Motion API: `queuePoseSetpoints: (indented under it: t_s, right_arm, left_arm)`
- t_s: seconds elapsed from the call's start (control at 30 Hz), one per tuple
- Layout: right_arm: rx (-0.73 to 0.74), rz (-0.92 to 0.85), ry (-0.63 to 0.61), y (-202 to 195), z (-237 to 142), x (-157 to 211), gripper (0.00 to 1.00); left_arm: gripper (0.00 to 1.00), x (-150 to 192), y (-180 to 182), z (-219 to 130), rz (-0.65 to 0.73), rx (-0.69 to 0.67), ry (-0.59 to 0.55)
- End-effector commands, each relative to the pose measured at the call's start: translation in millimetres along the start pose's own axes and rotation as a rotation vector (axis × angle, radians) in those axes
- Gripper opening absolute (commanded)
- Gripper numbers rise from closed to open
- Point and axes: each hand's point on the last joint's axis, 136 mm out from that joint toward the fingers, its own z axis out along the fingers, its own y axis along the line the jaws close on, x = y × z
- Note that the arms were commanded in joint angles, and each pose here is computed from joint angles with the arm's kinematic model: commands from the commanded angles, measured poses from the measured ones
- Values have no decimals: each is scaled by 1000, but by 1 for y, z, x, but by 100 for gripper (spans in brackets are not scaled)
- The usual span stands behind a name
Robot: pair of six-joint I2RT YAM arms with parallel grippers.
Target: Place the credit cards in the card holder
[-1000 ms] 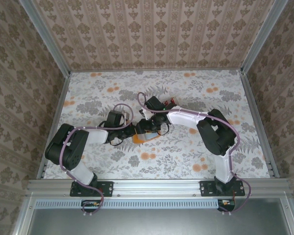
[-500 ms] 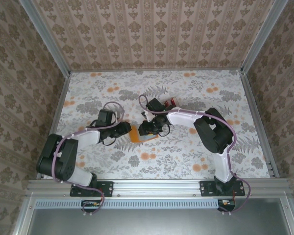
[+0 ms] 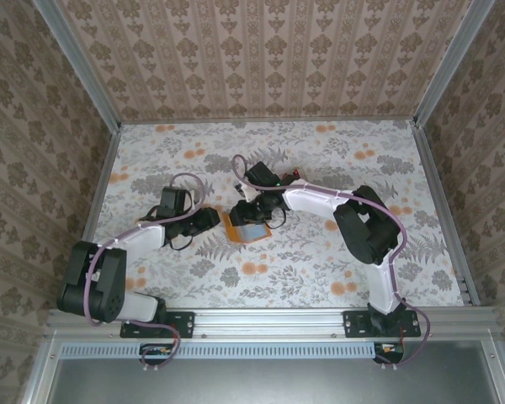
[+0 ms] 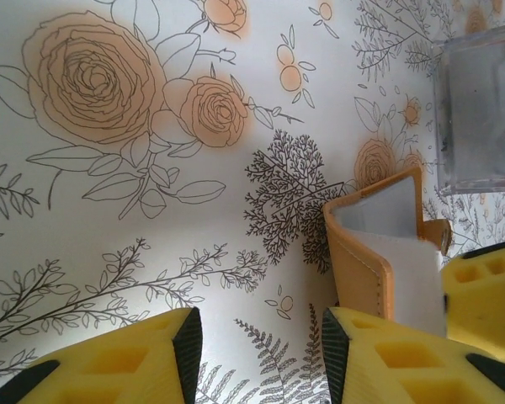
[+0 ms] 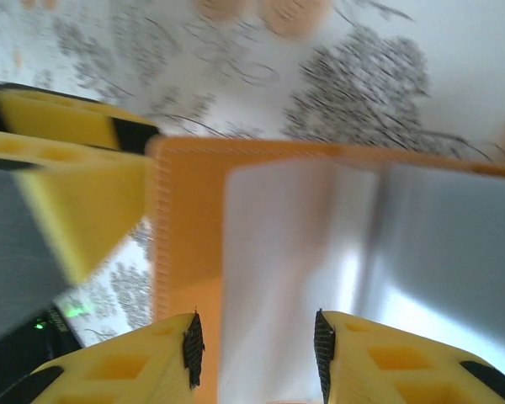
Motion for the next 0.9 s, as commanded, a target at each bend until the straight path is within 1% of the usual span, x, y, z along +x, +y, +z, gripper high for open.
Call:
queuePoseSetpoints:
  t_s: [0.0,0.1,0.23,0.43,0.57,0.7,0.87]
  right_arm:
    - [-33,-5,46,12,13,4,43]
    - [-41,-6,61,16,22,7,44]
    - [-47,-3,88,16,32,13,45]
    - [-53,-3,91,19,30,14,46]
    - [-70,-20,70,30,19,8,46]
    - [-82,-43,49,42,5,3,47]
    - [-82,-57,28,48,-6,-1,48]
  left_arm:
    - [44,-1,-2,2,-10,18,4]
    - [44,-3,1,-1,-29,5,-6]
    - [43,-6,15,-8,-96,-22,-36]
    - [43,-11,32,-21,-172,-24,-82]
    - [42,-14,33,-27,-174,-19,-92]
    - [42,-21,27,-33,-142,-15,-102]
    - [42,-31,15,-39,-94,2,-115]
